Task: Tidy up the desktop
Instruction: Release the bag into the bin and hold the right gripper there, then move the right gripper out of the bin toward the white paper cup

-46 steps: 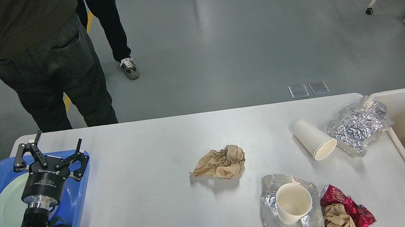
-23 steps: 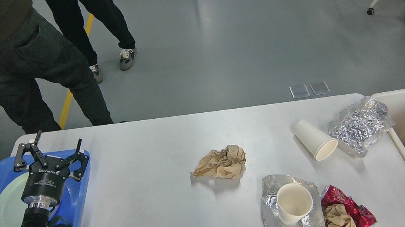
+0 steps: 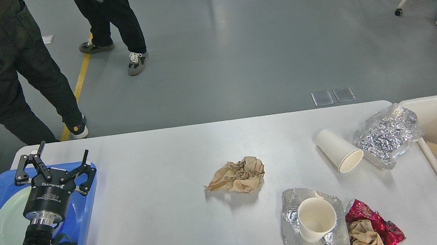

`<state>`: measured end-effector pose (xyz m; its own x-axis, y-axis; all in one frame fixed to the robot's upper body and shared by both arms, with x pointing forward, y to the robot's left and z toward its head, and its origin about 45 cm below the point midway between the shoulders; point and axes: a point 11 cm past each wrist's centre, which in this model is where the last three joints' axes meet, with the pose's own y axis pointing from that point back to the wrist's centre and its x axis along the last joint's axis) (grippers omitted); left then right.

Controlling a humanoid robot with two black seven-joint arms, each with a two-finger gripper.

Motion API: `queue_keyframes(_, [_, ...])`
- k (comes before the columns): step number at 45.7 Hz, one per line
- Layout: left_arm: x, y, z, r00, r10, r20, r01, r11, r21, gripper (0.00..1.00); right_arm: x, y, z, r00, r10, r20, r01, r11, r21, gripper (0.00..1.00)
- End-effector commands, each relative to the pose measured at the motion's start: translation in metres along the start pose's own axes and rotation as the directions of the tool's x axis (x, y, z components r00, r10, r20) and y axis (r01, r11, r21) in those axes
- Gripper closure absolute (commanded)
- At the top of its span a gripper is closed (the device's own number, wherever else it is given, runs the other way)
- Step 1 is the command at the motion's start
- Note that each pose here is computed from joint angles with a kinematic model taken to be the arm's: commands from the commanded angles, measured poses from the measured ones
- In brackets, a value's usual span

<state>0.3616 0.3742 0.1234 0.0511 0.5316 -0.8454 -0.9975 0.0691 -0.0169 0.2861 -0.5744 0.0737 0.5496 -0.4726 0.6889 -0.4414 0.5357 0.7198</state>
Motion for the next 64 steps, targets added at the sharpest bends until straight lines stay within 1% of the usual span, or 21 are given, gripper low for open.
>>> queue_keyframes(1, [0.000,0.000,0.000,1.000,0.000,0.000,0.000,1.000,0.000,0.03,0.038,0.022,-0.037,0.992,-0.120,-0.039,0.120,0.993,0.007,0.00])
queue_keyframes(6, [0.000,0.000,0.000,1.000,0.000,0.000,0.000,1.000,0.000,0.03,0.064,0.056,-0.074,0.970,-0.201,-0.137,0.204,0.979,0.004,0.00])
queue_keyframes(12, [0.000,0.000,0.000,1.000,0.000,0.000,0.000,1.000,0.000,0.03,0.100,0.112,-0.123,0.934,-0.251,-0.256,0.266,0.963,0.029,0.00])
queue_keyframes(17, [0.000,0.000,0.000,1.000,0.000,0.000,0.000,1.000,0.000,0.03,0.116,0.159,-0.175,0.874,-0.273,-0.401,0.314,0.949,0.038,0.00])
queue_keyframes(20, [0.000,0.000,0.000,1.000,0.000,0.000,0.000,1.000,0.000,0.03,0.117,0.192,-0.200,0.814,-0.331,-0.477,0.390,0.921,0.027,0.00])
queue_keyframes(22, [0.000,0.000,0.000,1.000,0.001,0.000,-0.001,1.000,0.000,0.03,0.118,0.214,-0.208,0.776,-0.374,-0.508,0.444,0.896,0.019,0.00])
queue_keyframes(23, [0.000,0.000,0.000,1.000,0.000,0.000,0.000,1.000,0.000,0.03,0.119,0.238,-0.215,0.743,-0.401,-0.536,0.485,0.874,0.018,0.00])
queue_keyframes(30, [0.000,0.000,0.000,1.000,0.001,0.000,-0.001,1.000,0.000,0.03,0.107,0.300,-0.221,0.688,-0.407,-0.601,0.539,0.841,0.048,0.00])
queue_keyframes(34, [0.001,0.000,0.000,1.000,0.003,0.000,-0.003,1.000,0.000,0.03,0.094,0.327,-0.212,0.649,-0.426,-0.630,0.575,0.817,0.041,0.00])
queue_keyframes(41, [0.000,0.000,0.000,1.000,0.001,0.000,-0.001,1.000,0.000,0.03,0.082,0.379,-0.199,0.623,-0.414,-0.664,0.602,0.795,0.070,0.00])
queue_keyframes(46, [0.000,0.000,0.001,1.000,0.002,0.001,-0.002,1.000,-0.002,0.03,0.079,0.403,-0.200,0.622,-0.399,-0.674,0.610,0.787,0.097,0.00])
queue_keyframes(50, [0.000,0.000,0.000,1.000,0.001,0.000,-0.001,1.000,0.000,0.03,0.077,0.408,-0.205,0.627,-0.395,-0.671,0.611,0.784,0.109,0.00])
queue_keyframes(55, [0.000,0.000,0.000,1.000,0.001,0.000,-0.001,1.000,0.000,0.03,0.075,0.406,-0.207,0.627,-0.394,-0.672,0.614,0.781,0.114,0.00])
queue_keyframes(64, [0.000,0.000,0.000,1.000,0.000,0.000,0.000,1.000,0.000,0.03,0.065,0.391,-0.212,0.628,-0.420,-0.655,0.632,0.767,0.114,0.00])
